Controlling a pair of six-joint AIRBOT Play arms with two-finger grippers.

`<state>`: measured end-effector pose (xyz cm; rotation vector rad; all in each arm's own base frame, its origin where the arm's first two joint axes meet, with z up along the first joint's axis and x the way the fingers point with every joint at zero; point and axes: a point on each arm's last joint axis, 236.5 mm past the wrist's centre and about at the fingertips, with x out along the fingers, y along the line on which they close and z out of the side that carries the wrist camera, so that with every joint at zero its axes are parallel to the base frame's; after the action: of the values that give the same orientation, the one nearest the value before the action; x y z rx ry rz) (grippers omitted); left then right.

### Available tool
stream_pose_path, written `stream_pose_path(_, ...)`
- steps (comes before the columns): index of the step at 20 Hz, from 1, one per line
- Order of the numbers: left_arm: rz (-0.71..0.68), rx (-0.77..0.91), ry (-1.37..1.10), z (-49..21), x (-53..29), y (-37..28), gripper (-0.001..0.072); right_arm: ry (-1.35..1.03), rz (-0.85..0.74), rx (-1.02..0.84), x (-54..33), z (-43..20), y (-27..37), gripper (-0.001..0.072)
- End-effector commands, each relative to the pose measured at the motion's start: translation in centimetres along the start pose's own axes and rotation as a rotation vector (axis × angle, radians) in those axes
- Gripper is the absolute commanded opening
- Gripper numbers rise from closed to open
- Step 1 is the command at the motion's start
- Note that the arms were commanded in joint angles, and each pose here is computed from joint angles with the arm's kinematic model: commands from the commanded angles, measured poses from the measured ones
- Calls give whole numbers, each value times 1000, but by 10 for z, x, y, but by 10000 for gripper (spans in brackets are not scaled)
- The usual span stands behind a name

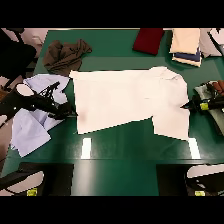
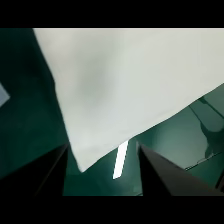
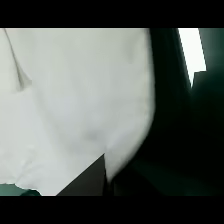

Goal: Fold the shirts.

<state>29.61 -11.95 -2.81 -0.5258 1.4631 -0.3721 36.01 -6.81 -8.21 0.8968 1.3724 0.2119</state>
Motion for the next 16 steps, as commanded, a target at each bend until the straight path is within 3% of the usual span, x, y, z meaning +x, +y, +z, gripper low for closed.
stream_pose_path(1, -5, -107, 39, -20, 3, 26, 509, -32, 12, -4, -15, 2, 6, 25)
stream_pose_path(4, -274, -265, 23, -41, 11, 8, 509, -60, 11, -9, -27, 3, 5, 25)
stream_pose_path(6, -351, -293, 82, -66, 25, -5, 508, -59, 12, -9, -28, 3, 5, 25)
stream_pose_path(9, -318, -316, 79, -79, 49, -2, 508, -47, 16, -17, -25, 1, 8, 25)
stream_pose_path(16, -196, -201, 8, -75, 85, -15, 506, -12, 14, -57, -12, -4, 23, 25)
